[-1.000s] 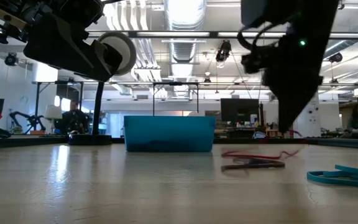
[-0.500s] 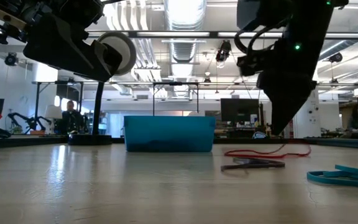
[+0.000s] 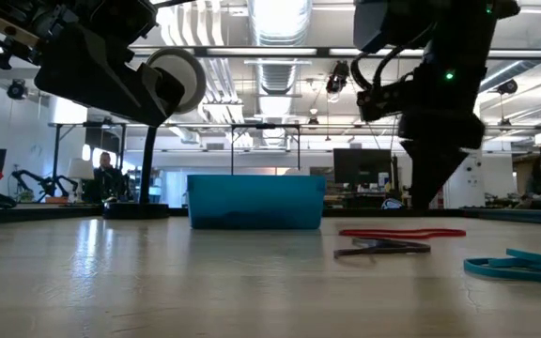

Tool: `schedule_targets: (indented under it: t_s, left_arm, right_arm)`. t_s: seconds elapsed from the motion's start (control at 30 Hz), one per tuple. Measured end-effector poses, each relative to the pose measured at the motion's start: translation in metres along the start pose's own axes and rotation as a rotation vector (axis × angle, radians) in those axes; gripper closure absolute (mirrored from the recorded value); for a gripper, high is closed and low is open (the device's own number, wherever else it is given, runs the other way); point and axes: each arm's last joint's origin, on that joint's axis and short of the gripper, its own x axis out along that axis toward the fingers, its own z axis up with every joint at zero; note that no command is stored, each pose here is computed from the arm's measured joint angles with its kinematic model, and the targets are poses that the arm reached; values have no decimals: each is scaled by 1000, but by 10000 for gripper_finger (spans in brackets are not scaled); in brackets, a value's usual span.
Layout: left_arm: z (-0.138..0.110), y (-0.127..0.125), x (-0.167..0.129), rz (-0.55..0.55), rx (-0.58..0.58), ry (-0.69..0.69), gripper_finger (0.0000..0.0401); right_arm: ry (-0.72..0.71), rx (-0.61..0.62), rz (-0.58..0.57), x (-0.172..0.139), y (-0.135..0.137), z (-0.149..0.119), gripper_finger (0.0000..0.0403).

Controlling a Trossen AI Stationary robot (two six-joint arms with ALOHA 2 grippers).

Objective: Pick and place rubber bands into bin
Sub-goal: Put the red rubber band into the blue bin

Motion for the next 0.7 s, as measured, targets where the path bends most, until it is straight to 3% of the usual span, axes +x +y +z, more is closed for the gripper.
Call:
schedule_targets:
  t_s: [0.3,0.7]
  left_arm:
    - [0,0,0,-1,0,0,283]
    - [-1,0,0,-1,16,3,283]
  right_arm:
    - [-37,-208,231,12,12,-2,245]
    - [-10,-179,224,25,8,-12,248]
